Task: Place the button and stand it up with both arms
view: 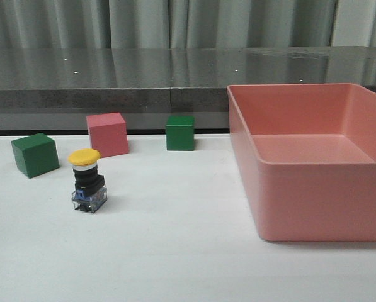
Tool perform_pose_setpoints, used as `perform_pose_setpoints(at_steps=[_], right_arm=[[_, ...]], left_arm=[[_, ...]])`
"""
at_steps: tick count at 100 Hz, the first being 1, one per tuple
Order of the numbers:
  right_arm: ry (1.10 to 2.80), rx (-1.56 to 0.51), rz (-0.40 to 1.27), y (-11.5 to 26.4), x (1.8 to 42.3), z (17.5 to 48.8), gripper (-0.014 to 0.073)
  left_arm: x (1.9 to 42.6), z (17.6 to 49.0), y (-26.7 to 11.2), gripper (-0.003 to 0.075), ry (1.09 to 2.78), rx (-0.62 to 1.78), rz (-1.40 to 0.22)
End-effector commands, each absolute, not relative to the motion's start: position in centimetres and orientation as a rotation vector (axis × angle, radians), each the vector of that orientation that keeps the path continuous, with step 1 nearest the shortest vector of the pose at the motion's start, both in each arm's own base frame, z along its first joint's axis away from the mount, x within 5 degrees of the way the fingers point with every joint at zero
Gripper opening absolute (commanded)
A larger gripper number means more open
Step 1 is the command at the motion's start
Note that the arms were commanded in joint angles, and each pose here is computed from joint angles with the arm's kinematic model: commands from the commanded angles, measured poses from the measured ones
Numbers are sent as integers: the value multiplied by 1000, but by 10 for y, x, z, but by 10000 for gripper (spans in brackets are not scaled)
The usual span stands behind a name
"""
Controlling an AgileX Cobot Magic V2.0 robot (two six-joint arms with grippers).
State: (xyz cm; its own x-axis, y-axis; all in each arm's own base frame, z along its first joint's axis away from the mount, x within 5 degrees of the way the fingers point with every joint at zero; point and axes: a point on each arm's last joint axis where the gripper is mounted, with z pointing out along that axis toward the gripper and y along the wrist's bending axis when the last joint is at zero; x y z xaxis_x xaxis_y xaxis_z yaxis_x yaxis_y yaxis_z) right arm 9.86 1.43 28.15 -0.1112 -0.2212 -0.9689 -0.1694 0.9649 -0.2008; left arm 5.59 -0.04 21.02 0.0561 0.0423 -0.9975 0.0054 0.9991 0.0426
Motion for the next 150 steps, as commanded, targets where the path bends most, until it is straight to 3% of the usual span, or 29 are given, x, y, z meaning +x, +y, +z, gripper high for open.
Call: perform_pose_setpoints(at_steps=[1, 64, 110, 150], right_arm=[[1590, -283, -54, 14, 100, 297, -60], [1522, -252, -34, 12, 84, 297, -60], [1425, -85, 111, 6, 48, 234, -60], [1436, -65, 115, 6, 53, 213, -60]], left_arm=[[54, 208, 0, -19, 1445, 23, 14], [54, 208, 0, -19, 1445, 23, 14], [54, 208, 0, -19, 1445, 23, 14], [54, 208, 0, -19, 1445, 23, 14]])
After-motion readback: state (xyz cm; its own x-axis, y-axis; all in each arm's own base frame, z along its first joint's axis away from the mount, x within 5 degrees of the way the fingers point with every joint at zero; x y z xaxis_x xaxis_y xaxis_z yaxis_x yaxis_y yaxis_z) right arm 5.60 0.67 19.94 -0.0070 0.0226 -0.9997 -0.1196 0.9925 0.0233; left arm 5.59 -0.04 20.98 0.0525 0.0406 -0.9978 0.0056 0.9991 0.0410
